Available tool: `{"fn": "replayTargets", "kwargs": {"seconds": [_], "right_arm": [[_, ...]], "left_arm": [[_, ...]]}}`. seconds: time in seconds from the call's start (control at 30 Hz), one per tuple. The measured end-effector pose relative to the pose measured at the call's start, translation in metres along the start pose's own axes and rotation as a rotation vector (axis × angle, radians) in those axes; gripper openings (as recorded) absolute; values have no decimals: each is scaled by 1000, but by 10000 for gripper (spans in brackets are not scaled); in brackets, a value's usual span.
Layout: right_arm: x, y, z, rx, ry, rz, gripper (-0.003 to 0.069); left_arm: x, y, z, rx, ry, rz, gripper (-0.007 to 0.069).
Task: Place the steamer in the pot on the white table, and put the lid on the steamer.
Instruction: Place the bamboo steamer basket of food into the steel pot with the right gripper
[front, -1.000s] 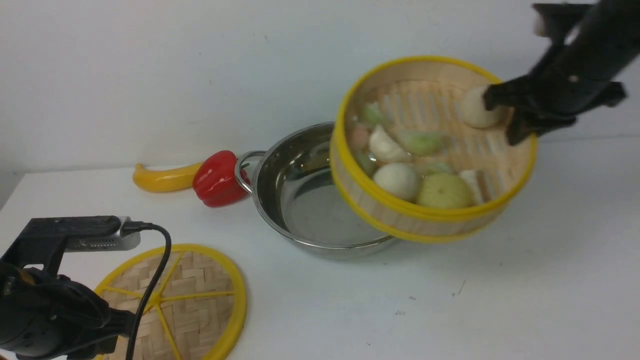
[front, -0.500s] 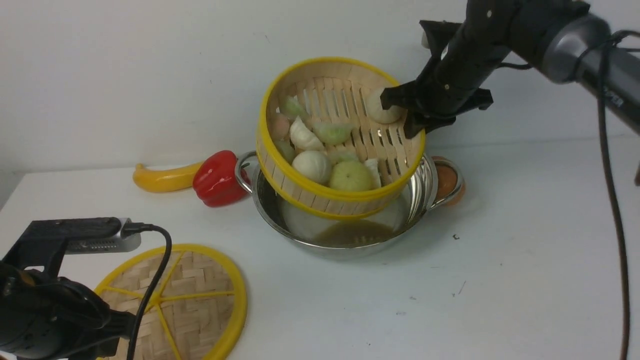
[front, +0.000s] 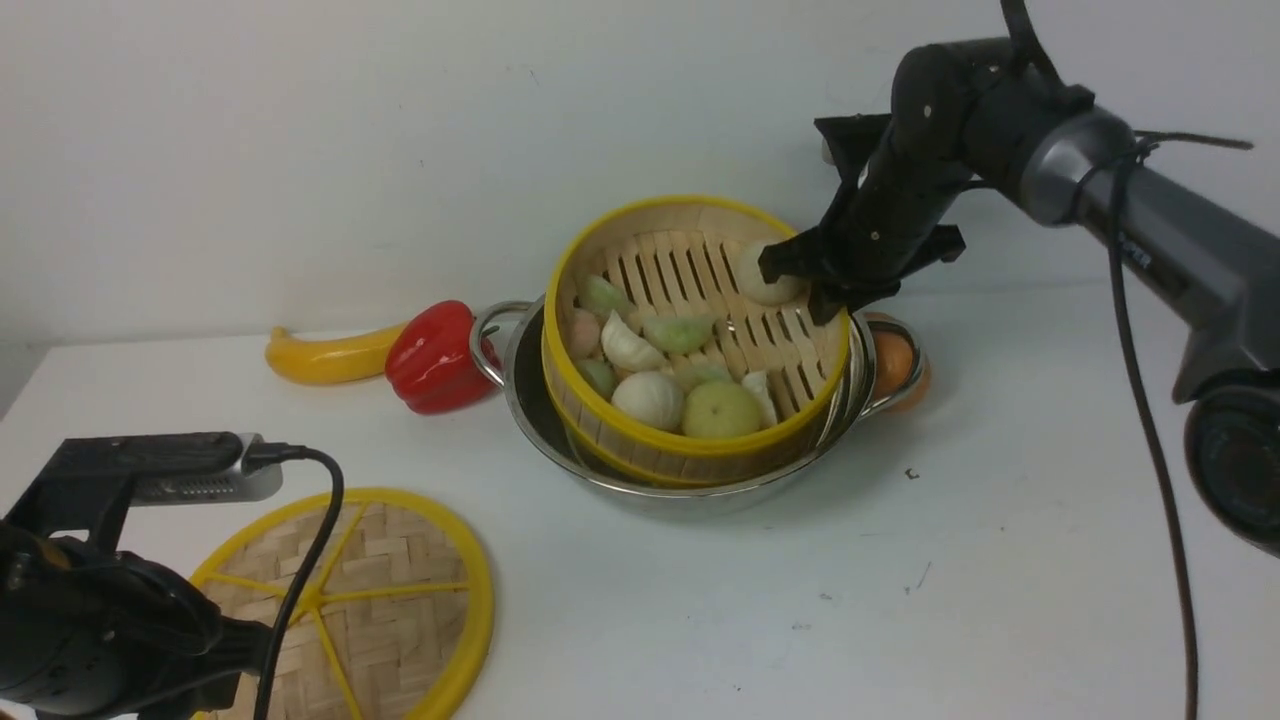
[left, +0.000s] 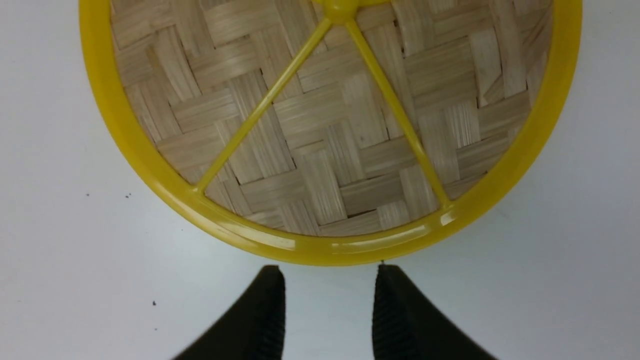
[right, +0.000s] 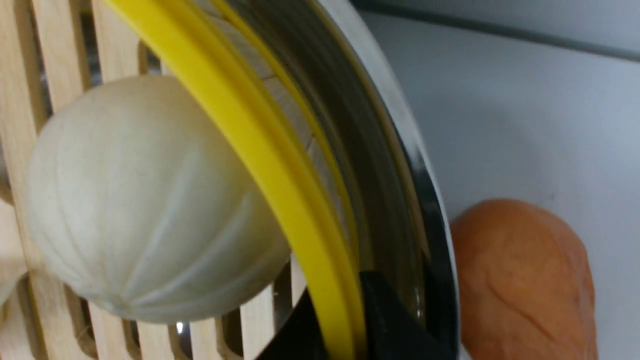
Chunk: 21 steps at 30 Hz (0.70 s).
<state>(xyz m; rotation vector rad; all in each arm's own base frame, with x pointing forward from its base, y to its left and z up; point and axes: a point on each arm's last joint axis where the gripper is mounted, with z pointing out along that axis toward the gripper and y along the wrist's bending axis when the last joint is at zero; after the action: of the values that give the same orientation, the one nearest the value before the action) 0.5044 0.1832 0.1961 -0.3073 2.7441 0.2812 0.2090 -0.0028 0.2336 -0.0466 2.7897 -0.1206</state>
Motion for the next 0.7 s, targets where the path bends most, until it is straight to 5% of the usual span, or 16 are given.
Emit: {"fn": "replayTargets", "kwargs": {"seconds": [0.47,0.7], "right_arm": [[5,-2,22,-7,32,8,62],[2,2,20,-36,16,25,174]], "left_arm": [[0,0,0,0,0,18,241],[0,0,0,0,0,18,241]]}}
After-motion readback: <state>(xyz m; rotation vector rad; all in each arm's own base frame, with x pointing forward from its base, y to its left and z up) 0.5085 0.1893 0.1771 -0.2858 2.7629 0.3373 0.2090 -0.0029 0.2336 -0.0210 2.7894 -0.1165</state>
